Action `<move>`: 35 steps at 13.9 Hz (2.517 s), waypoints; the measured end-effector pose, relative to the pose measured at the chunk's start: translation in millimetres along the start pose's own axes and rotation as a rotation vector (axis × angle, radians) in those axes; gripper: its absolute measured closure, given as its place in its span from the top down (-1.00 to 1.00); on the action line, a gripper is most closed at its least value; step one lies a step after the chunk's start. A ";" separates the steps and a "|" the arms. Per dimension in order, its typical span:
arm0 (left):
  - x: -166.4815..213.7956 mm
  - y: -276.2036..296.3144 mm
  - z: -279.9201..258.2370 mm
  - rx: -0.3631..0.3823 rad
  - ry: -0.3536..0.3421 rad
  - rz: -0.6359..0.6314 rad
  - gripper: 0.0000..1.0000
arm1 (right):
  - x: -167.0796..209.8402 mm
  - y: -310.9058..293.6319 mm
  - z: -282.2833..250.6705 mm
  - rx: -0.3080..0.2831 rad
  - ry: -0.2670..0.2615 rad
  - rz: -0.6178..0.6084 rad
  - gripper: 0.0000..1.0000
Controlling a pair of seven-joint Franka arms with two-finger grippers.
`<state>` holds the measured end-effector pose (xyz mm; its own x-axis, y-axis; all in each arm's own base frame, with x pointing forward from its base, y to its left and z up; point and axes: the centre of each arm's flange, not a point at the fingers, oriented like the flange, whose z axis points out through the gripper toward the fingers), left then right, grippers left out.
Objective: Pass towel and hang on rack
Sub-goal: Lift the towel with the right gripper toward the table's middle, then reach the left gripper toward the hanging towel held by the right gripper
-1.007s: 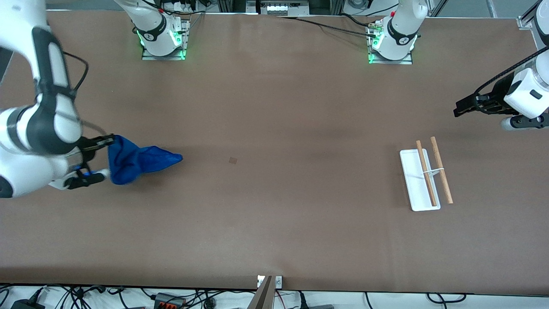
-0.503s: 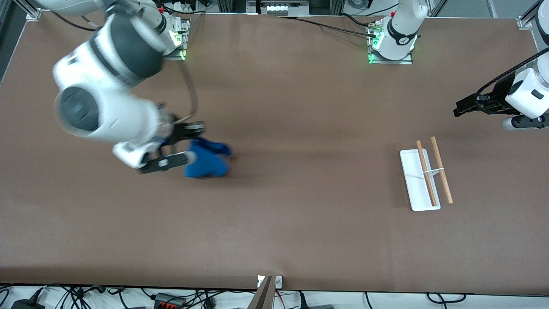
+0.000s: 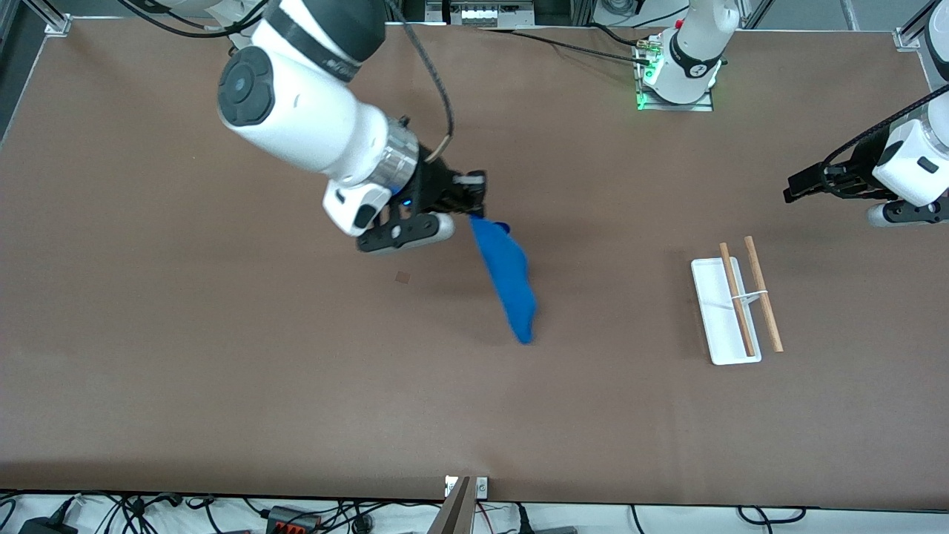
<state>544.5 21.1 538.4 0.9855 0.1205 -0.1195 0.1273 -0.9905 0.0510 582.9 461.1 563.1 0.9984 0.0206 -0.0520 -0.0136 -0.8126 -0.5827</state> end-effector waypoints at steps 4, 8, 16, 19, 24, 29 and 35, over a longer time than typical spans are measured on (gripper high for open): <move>9.1 -22.2 14.1 -0.006 -0.028 0.054 1.00 | -16.2 -35.9 2.6 0.117 0.048 -0.018 -0.96; 31.2 -45.6 46.6 -0.085 -0.075 0.234 1.00 | -27.4 -54.2 7.5 0.170 0.063 -0.026 -0.96; 80.3 -39.6 123.5 -0.318 -0.010 0.654 1.00 | -33.1 -60.2 13.1 0.175 0.059 -0.032 -0.96; 91.5 -32.8 140.4 -0.362 0.062 0.837 1.00 | -32.9 -60.1 13.3 0.176 0.059 -0.031 -0.96; 110.3 10.3 183.9 -0.438 0.171 1.069 1.00 | -31.2 -60.0 14.2 0.184 0.067 -0.029 -0.96; 106.9 61.1 203.3 -0.468 0.229 1.089 1.00 | -33.2 -62.3 17.3 0.187 0.066 -0.032 -0.96; 97.0 121.9 217.7 -0.531 0.239 1.152 1.00 | -33.1 -62.0 18.3 0.187 0.065 -0.031 -0.96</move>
<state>631.1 -102.3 317.1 0.5450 -0.7180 0.4331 -0.8303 -0.3902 0.3980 549.7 521.5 586.1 0.9998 0.0014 0.0177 0.0138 -0.6897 -0.7240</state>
